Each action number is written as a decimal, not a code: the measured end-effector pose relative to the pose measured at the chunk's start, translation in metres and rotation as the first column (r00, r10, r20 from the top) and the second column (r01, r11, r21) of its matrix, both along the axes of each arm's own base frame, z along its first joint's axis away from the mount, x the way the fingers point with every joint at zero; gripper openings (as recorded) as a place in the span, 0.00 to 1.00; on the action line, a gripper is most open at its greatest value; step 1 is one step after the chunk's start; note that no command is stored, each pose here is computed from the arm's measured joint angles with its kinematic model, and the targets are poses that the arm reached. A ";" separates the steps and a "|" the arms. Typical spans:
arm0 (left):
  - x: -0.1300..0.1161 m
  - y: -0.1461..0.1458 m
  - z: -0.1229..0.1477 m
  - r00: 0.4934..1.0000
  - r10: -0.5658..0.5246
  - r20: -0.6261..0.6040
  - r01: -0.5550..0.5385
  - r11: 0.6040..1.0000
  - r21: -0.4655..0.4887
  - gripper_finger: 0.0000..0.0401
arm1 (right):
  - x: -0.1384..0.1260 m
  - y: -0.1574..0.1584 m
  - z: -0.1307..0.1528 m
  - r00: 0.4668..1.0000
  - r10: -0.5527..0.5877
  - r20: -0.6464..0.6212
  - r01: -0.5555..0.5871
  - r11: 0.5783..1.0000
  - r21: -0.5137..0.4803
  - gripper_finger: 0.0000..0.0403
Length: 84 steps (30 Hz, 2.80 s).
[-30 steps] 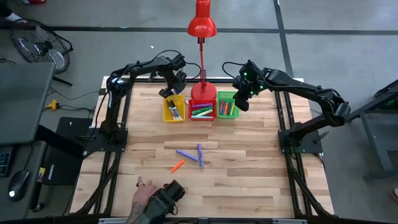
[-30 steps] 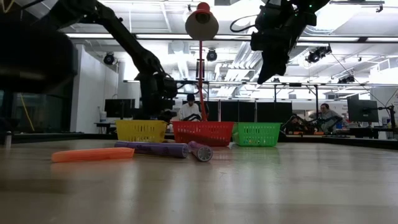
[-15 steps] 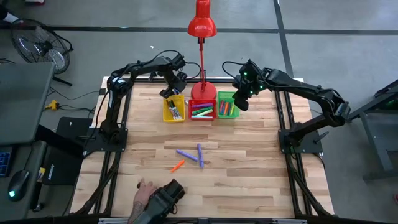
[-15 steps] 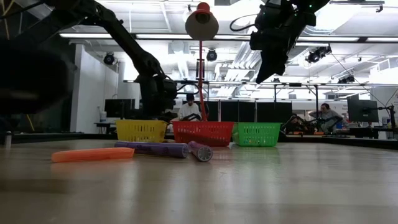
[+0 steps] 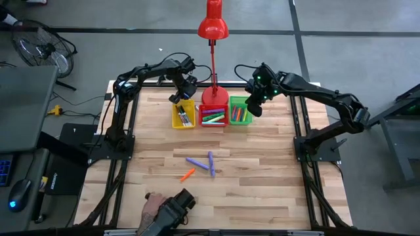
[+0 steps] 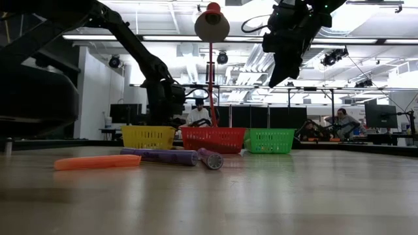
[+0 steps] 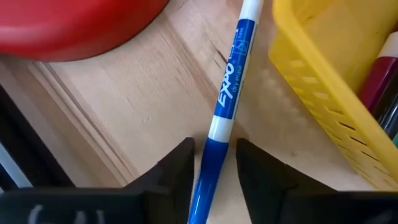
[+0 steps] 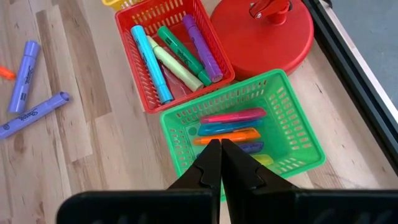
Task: Pick & Place Markers
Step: Put the blue marker pen into the yellow bin
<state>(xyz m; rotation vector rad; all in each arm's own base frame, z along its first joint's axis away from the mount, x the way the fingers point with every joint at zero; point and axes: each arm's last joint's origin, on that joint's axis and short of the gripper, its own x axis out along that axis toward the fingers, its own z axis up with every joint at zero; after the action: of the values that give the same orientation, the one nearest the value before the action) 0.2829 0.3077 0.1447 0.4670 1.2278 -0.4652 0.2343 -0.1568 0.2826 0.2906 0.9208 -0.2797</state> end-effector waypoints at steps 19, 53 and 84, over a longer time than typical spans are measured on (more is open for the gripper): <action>0.001 0.000 -0.001 0.998 0.068 -0.018 -0.067 0.998 0.012 0.08 | -0.002 -0.003 0.000 1.000 -0.013 -0.006 0.013 1.000 -0.009 0.00; -0.039 -0.006 0.121 0.975 0.220 -0.024 -0.210 0.954 0.213 0.08 | -0.004 -0.003 -0.001 1.000 -0.017 -0.022 0.017 1.000 0.006 0.00; 0.007 -0.112 0.146 0.939 -0.251 -0.234 0.309 0.914 0.262 0.08 | -0.048 -0.007 0.018 0.993 -0.064 -0.099 0.056 0.995 -0.081 0.00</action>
<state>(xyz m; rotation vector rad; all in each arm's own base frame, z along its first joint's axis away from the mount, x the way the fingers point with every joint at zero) 0.2898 0.1957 0.2908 0.8805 1.4357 -0.5858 0.1867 -0.1638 0.3005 0.2340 1.0005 -0.3878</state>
